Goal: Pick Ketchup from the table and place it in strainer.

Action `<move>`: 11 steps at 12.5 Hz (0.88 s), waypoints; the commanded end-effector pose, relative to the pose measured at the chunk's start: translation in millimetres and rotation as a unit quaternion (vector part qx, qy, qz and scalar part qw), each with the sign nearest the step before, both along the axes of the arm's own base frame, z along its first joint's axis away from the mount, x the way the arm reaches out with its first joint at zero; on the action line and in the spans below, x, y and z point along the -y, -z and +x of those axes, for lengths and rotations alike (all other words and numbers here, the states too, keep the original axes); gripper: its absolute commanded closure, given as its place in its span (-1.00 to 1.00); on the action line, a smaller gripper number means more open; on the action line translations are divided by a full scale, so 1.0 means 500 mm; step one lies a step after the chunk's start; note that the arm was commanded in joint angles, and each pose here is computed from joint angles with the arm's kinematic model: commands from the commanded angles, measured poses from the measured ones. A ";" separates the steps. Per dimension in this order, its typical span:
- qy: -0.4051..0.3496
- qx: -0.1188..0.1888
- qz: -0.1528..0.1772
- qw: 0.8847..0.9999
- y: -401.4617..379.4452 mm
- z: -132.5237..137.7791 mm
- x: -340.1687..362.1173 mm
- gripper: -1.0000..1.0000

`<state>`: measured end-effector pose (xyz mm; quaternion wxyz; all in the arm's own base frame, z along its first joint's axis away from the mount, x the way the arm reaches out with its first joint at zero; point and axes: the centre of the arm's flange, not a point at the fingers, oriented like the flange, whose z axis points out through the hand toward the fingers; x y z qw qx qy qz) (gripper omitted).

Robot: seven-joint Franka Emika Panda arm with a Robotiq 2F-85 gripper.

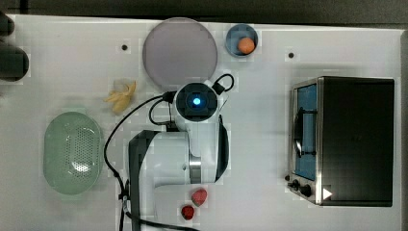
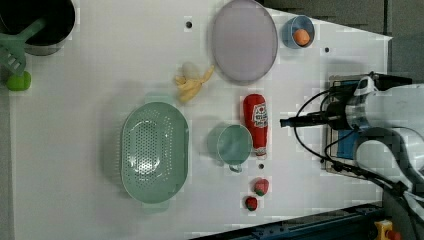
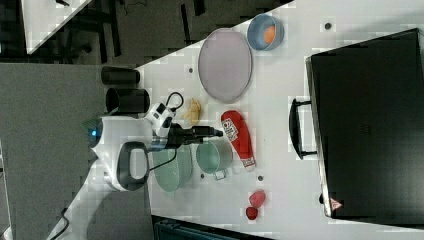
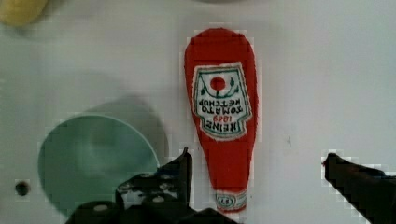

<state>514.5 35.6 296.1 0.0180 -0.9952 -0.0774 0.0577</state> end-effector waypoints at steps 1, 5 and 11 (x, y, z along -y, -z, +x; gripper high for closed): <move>-0.051 0.039 0.005 0.998 0.004 0.011 -0.001 -1.00; -0.053 0.023 0.015 0.998 0.112 0.010 -0.011 -1.00; -0.048 0.014 0.026 0.998 0.237 0.003 -0.011 -1.00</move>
